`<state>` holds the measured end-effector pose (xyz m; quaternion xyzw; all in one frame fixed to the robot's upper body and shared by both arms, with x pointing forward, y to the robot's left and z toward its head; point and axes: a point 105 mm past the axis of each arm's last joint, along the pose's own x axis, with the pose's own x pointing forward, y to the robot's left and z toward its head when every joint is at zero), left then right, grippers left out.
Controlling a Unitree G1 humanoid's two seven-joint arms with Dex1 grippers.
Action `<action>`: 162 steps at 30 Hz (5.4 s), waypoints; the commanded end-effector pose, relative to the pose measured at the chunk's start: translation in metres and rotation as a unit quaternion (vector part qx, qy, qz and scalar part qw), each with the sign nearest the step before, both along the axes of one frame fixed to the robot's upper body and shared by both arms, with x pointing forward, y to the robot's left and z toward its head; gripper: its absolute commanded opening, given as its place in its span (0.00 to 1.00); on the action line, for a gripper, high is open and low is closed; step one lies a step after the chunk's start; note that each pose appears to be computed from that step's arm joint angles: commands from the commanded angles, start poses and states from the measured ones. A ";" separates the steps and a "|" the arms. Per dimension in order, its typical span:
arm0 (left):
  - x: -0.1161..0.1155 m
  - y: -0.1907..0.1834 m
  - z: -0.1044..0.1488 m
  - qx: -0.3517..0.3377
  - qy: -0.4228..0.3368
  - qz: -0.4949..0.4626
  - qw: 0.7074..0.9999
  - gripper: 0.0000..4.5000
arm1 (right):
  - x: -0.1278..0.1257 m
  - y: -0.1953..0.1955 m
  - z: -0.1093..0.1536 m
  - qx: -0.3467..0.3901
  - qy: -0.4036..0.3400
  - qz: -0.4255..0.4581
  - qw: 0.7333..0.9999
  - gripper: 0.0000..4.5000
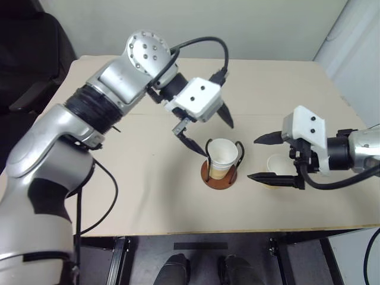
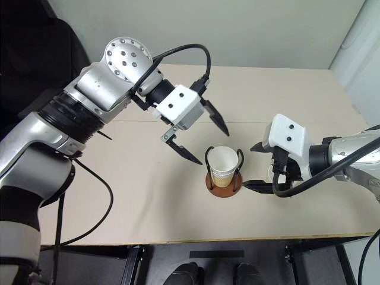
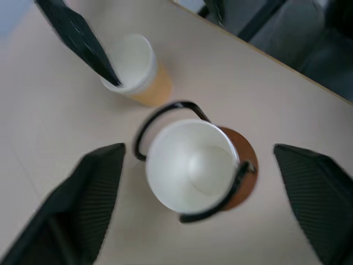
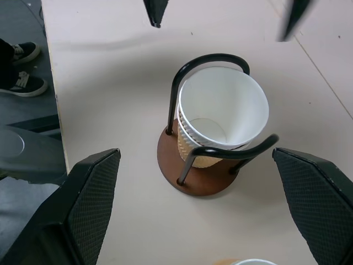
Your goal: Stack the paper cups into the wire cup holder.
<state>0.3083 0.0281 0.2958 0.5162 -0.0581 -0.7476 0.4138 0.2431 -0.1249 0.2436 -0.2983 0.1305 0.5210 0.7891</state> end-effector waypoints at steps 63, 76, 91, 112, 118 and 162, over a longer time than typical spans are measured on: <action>-0.001 0.121 0.033 -0.209 0.144 0.257 0.933 1.00 | 0.031 -0.049 -0.073 -0.197 0.025 0.018 0.980 0.09; 0.006 0.131 0.032 -0.208 0.123 0.285 0.928 1.00 | 0.035 -0.052 -0.069 -0.202 0.018 0.009 0.979 0.00; 0.008 0.132 0.025 -0.199 0.134 0.290 0.926 1.00 | 0.053 -0.060 0.001 -0.193 -0.092 -0.042 0.976 0.00; 0.010 0.121 0.012 -0.197 0.159 0.273 0.928 1.00 | 0.024 0.021 0.085 -0.152 -0.195 0.097 0.964 0.00; 0.010 0.120 0.012 -0.197 0.162 0.270 0.928 1.00 | 0.021 0.039 0.074 -0.146 -0.174 0.135 0.965 0.00; 0.007 0.122 0.013 -0.196 0.160 0.273 0.928 1.00 | 0.024 0.060 0.022 -0.143 -0.106 0.186 0.966 0.57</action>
